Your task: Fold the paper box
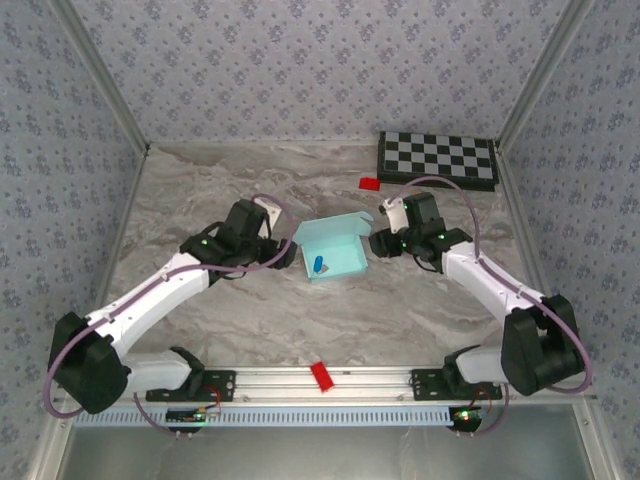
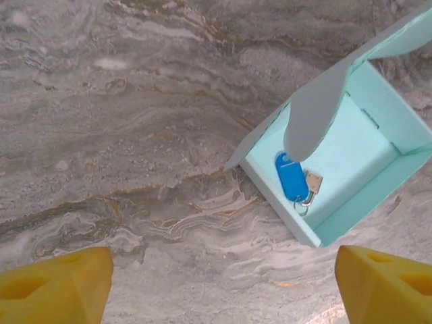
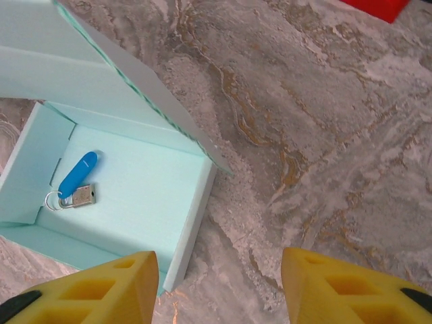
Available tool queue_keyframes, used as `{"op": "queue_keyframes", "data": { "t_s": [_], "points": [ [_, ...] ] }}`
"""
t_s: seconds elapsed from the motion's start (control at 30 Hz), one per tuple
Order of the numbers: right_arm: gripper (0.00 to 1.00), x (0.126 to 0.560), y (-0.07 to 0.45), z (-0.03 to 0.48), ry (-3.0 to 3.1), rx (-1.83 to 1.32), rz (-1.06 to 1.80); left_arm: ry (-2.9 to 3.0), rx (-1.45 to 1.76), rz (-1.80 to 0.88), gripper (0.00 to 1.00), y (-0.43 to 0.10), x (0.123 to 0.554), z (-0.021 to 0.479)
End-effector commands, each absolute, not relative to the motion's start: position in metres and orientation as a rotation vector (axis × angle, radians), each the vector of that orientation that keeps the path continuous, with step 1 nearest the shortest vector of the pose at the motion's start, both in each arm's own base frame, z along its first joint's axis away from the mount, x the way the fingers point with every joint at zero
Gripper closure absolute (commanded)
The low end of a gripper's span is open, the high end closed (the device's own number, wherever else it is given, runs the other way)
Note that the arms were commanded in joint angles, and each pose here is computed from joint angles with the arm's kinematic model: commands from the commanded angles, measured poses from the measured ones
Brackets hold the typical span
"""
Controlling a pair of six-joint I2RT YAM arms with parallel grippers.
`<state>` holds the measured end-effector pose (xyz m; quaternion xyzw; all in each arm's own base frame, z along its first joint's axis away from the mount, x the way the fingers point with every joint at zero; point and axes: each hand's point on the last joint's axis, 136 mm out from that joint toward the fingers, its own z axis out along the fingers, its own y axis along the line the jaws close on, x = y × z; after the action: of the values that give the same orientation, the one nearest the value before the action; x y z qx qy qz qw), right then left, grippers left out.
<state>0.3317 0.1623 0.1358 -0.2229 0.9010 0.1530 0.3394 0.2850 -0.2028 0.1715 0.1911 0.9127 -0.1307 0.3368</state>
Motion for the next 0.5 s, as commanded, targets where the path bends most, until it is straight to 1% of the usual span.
{"op": "queue_keyframes", "data": {
  "t_s": [0.0, 0.27, 0.47],
  "points": [
    [0.45, 0.336, 0.169, 0.145, 2.317, -0.688, 0.411, 2.359, 0.588, -0.425, 0.13, -0.216, 0.282, 0.173],
    [0.44, 0.354, 0.176, 0.15, 2.308, -0.737, 0.434, 2.375, 0.586, -0.392, 0.14, -0.226, 0.31, 0.16],
    [0.44, 0.362, 0.183, 0.147, 2.329, -0.742, 0.468, 2.385, 0.574, -0.421, 0.22, -0.237, 0.326, 0.155]
  ]
}}
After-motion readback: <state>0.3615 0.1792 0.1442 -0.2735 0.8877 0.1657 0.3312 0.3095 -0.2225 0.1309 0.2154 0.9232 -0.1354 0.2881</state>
